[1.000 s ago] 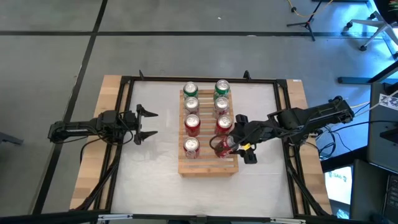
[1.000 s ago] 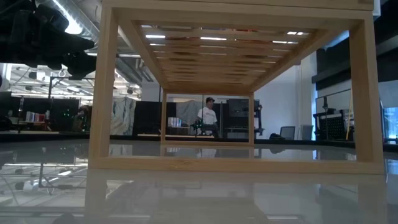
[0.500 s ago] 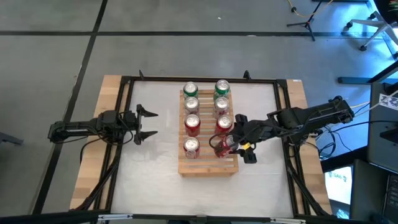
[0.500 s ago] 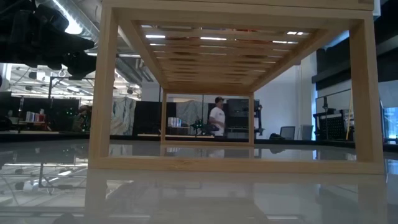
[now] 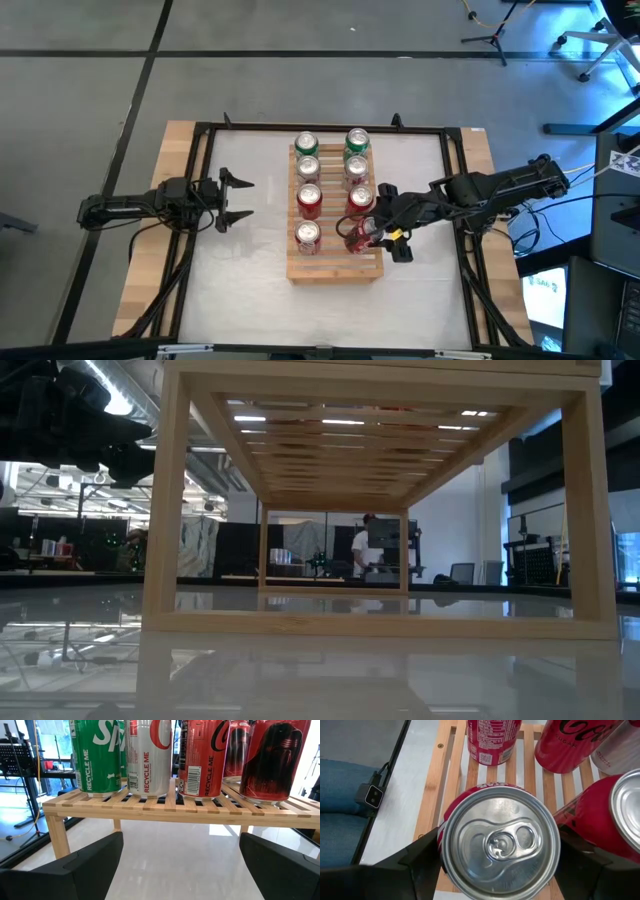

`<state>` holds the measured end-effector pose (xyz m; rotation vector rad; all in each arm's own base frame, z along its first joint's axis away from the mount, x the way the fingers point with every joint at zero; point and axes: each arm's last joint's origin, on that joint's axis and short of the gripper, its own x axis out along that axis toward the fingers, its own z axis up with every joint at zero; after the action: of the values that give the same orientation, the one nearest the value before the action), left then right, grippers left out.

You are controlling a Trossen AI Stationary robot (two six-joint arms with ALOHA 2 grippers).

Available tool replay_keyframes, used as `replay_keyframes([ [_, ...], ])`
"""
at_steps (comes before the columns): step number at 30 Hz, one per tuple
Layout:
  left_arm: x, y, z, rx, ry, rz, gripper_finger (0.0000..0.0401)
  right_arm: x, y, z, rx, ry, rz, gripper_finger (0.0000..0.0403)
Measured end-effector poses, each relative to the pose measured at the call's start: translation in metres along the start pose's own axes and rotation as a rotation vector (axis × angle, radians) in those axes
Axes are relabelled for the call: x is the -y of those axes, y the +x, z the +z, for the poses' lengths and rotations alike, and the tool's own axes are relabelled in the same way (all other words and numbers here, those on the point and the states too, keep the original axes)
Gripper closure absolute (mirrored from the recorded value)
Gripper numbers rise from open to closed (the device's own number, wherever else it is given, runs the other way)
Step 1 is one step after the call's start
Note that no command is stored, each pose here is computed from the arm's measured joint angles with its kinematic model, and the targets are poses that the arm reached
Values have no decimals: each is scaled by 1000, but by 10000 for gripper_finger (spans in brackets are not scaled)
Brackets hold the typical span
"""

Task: Place canned beverage on shelf
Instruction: Put the white and red soda can on the shelf aligned with the white and red soda can

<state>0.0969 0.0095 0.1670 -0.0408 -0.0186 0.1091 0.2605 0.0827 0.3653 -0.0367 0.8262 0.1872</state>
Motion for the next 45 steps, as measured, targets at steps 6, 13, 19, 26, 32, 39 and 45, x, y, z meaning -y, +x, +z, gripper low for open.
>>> replay_keyframes([
  [6,0,0,0,0,0,0,10,0,0,0,0,0,0,102],
  [13,0,0,0,0,0,0,10,0,0,0,0,1,-3,102],
  [19,0,0,0,0,0,0,10,0,0,0,3,1,5,102],
  [26,0,0,0,0,0,0,10,0,0,0,4,1,8,102],
  [32,0,0,0,0,0,0,10,-1,0,0,3,1,17,102],
  [39,0,0,0,0,0,0,10,-1,0,0,3,1,18,95],
  [45,0,0,0,0,0,0,10,-1,2,-1,-11,1,24,36],
])
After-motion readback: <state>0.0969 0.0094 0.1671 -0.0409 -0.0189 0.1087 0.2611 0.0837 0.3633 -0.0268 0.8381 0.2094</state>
